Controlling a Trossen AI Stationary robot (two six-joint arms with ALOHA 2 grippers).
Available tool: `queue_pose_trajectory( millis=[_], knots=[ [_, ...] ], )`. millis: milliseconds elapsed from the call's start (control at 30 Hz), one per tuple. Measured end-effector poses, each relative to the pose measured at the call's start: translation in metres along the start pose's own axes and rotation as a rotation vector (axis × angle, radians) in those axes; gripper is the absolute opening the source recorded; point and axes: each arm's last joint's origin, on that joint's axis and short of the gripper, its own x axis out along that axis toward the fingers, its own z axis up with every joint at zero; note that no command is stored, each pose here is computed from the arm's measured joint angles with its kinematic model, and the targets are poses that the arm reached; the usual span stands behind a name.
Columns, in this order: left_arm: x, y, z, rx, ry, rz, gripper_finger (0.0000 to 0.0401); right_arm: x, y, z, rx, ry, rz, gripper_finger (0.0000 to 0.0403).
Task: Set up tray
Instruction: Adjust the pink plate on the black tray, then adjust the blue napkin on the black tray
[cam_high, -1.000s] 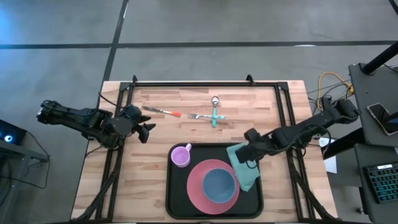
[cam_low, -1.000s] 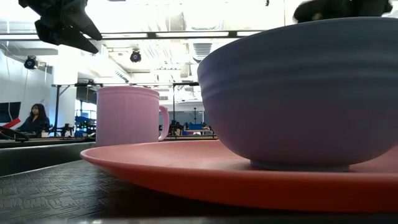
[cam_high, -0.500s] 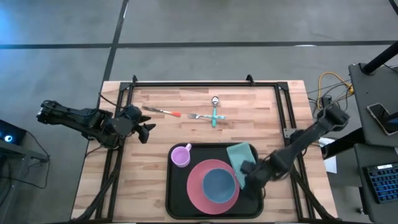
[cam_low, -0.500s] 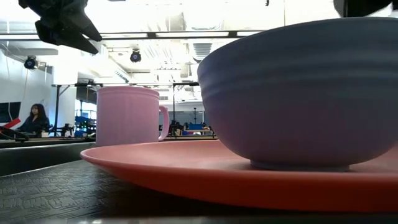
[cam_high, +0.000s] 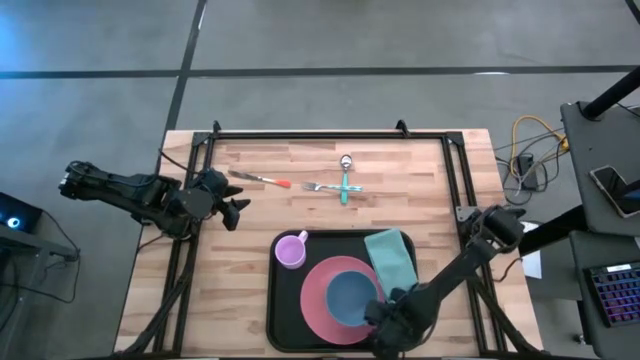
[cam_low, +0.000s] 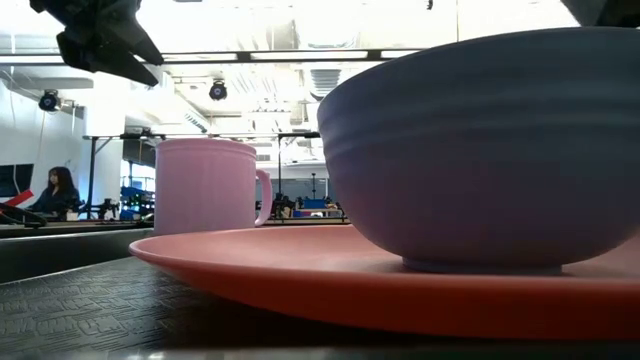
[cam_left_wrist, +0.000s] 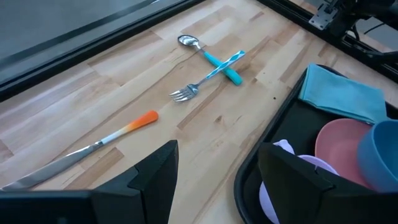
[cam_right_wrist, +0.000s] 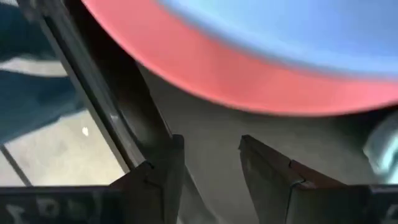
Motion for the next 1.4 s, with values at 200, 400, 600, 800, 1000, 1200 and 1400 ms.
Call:
queue_pose_trajectory(
  millis=[200,400,600,800,1000,1200,1400],
  knots=[
    [0.000,0.000,0.000,-0.001,0.001,-0.004,0.0203,0.010,0.003,0.002,0.004,-0.045,-0.029,0.0129],
    [0.000,-0.001,0.000,-0.001,0.014,-0.017,0.0203,0.014,-0.002,0.003,-0.007,-0.091,-0.055,0.0129],
    [0.000,-0.001,0.000,-0.001,0.014,-0.017,0.0203,0.013,0.001,0.015,-0.082,-0.157,-0.014,0.0136],
    [0.000,-0.001,0.000,-0.001,0.015,-0.018,0.0203,0.002,0.007,0.019,-0.093,-0.165,0.013,0.0144],
    [0.000,-0.001,0.000,-0.001,0.015,-0.018,0.0203,-0.027,0.006,0.011,-0.069,-0.169,-0.094,0.0146],
    [0.000,-0.001,0.000,0.016,0.016,-0.017,0.0203,-0.047,-0.036,-0.010,0.225,-0.176,-0.558,0.0146],
    [0.001,0.000,-0.001,0.018,0.018,-0.015,0.0203,-0.039,-0.064,-0.008,0.407,-0.189,-0.660,0.0130]
  ],
)
